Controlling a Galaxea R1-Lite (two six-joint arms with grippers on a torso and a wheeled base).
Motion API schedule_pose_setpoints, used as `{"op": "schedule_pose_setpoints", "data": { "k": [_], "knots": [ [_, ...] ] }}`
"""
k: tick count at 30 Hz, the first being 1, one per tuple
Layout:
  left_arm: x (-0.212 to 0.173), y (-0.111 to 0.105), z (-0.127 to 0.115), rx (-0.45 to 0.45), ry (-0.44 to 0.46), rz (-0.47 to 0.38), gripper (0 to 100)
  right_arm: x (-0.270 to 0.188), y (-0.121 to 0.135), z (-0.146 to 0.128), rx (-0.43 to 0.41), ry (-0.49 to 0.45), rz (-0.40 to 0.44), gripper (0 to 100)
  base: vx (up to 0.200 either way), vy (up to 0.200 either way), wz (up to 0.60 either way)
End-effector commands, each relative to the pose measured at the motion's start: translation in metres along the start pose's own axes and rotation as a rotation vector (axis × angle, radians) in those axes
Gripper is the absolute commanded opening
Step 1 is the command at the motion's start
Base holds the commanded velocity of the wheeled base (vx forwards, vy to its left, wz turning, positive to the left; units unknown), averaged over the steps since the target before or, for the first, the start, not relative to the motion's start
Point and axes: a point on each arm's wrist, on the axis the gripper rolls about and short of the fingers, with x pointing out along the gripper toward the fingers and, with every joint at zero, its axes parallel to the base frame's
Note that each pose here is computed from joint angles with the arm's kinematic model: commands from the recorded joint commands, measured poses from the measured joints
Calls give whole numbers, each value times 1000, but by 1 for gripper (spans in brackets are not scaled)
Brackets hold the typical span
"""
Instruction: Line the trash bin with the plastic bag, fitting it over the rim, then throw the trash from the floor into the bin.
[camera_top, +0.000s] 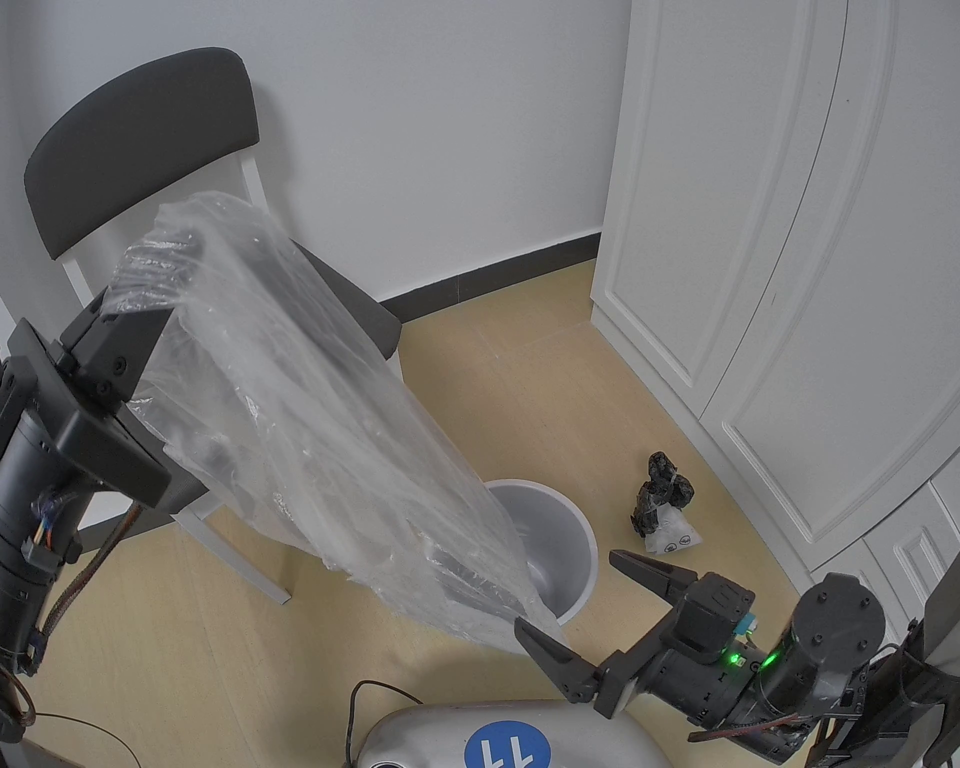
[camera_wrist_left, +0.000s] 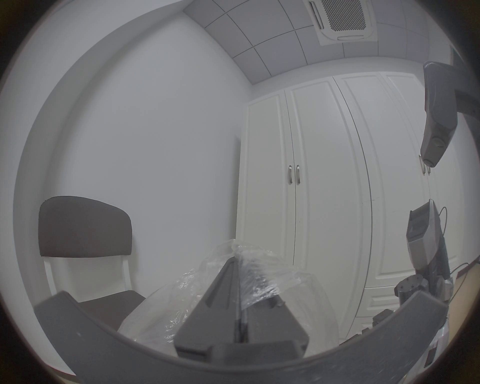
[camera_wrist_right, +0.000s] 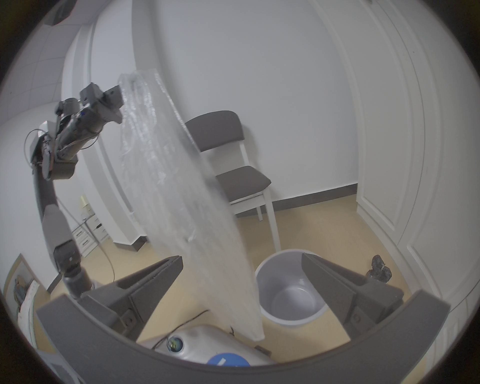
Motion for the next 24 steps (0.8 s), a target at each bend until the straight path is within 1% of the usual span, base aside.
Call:
{"op": "schedule_pose_setpoints", "data": {
  "k": [1,5,7,12,24],
  "knots": [
    [0,-1,0,-3,-2,-4,0,16,5,-3,34,-20,-25,100,0,0,0],
    [-1,-1,-1,-2,1,-7,0,25,9,-9,87,-7,-17,100,0,0,0],
    [-1,-3,0,-8,-1,-18,0,35,12,-17,116,11,-24,100,0,0,0],
    [-2,-3,0,-10,-3,-22,0,44,11,-17,153,-4,-36,100,0,0,0],
    [-3,-3,2,-14,-10,-21,0,50,8,-27,154,22,-56,100,0,0,0]
  ]
}}
